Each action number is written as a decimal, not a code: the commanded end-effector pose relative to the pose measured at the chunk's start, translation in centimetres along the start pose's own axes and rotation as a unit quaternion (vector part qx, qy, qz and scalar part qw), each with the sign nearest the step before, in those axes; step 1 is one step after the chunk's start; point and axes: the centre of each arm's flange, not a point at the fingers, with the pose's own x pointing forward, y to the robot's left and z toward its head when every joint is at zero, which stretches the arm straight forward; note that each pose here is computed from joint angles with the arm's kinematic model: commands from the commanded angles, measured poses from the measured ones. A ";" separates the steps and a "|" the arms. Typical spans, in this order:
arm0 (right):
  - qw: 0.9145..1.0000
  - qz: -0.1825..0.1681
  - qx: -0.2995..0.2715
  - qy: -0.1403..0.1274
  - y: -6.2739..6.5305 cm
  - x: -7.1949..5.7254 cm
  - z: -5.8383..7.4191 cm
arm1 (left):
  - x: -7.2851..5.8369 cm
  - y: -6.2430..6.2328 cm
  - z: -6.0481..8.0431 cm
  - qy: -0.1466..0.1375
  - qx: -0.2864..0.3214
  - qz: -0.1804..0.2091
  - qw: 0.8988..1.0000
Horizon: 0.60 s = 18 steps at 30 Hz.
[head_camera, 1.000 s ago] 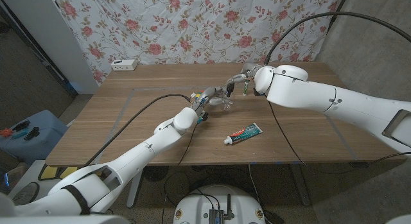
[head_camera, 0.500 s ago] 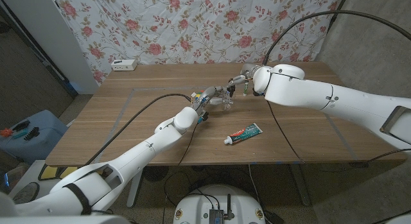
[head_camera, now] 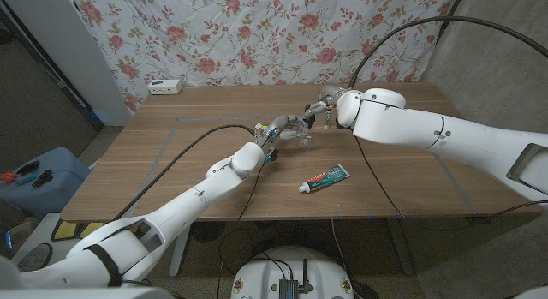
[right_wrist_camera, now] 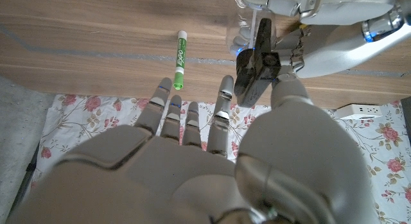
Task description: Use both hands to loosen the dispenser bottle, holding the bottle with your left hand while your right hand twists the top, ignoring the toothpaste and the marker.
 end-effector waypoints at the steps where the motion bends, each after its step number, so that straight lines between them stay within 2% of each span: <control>1: 1.000 -0.007 0.013 -0.015 0.1 -0.2 0.0 | -0.6 -0.2 -0.1 0.003 -0.002 0.003 1.000; 18: 0.999 -0.003 0.042 -0.028 0.3 -0.4 -0.6 | -0.9 -0.4 -0.1 0.002 -0.004 0.000 1.000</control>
